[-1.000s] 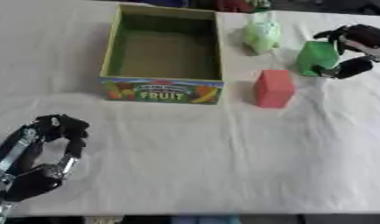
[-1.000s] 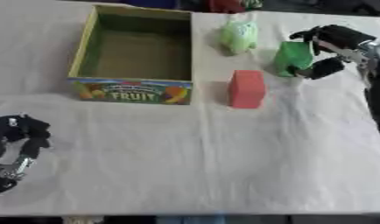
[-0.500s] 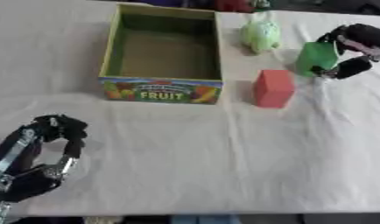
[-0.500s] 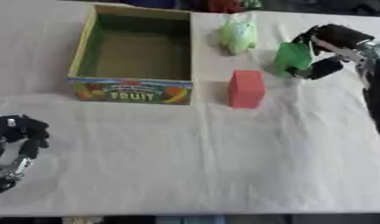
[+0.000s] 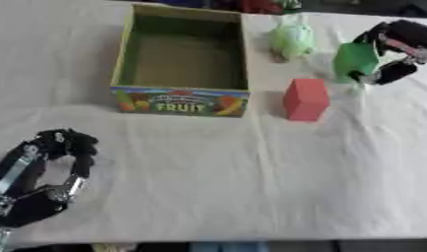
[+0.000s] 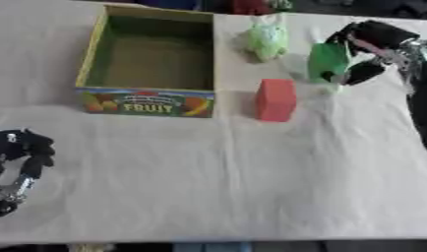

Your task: Pick up objects on the table and place them in the box.

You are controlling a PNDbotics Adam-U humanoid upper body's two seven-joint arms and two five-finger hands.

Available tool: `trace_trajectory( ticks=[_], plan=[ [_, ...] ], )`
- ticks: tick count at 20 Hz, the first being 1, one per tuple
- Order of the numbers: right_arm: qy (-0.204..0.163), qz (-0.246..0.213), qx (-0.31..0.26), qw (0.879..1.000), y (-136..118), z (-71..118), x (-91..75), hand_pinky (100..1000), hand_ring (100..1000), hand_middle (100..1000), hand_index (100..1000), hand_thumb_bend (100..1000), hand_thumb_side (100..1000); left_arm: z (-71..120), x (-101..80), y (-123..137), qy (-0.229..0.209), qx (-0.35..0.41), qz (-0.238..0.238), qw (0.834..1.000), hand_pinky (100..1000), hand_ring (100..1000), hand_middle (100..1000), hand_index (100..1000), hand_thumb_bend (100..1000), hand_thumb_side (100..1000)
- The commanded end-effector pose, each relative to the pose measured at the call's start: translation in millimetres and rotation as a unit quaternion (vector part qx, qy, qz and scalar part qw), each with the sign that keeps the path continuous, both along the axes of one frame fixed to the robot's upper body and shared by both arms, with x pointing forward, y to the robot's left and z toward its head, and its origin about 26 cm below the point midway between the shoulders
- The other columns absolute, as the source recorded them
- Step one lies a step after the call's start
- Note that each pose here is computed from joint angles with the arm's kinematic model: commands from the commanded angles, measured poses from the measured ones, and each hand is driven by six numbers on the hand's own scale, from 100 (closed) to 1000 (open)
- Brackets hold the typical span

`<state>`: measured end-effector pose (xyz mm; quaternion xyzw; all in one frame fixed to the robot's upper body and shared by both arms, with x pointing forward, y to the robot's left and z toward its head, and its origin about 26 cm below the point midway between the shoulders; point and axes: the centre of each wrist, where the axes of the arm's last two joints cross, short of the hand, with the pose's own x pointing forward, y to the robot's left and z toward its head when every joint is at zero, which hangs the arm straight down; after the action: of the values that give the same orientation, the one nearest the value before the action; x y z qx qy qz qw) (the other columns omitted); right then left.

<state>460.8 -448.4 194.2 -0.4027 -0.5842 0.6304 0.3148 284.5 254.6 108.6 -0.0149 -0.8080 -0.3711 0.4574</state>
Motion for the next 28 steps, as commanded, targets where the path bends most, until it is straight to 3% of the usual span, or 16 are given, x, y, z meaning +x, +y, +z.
trace_trajectory(
  ticks=[1,8,17,23,28],
  plan=[
    [-0.044,0.019,-0.006,0.999,-5.3,41.3,-1.5,465,418,421,683,101,428,7.2,0.9,3.6,-0.010,0.008,-0.001,1.000,594,534,552,736,100,393],
    [-0.089,0.091,0.018,0.992,25.5,83.8,9.1,459,411,410,676,100,377,7.0,0.5,5.3,-0.009,0.010,0.000,1.000,595,534,552,736,100,395],
    [-0.107,0.195,0.040,0.974,103.6,121.5,27.7,463,405,407,675,100,343,6.1,0.6,3.0,-0.005,0.012,-0.010,1.000,595,534,553,735,100,395],
    [-0.089,0.242,0.046,0.965,147.4,125.3,36.7,469,406,407,675,100,326,5.1,1.0,-0.8,-0.001,0.012,-0.023,1.000,595,534,553,735,100,395],
    [-0.056,0.252,0.048,0.965,167.3,109.9,44.6,484,417,415,687,100,320,5.0,1.4,-3.9,0.002,0.011,-0.033,0.999,595,534,554,734,100,396]
  ],
)
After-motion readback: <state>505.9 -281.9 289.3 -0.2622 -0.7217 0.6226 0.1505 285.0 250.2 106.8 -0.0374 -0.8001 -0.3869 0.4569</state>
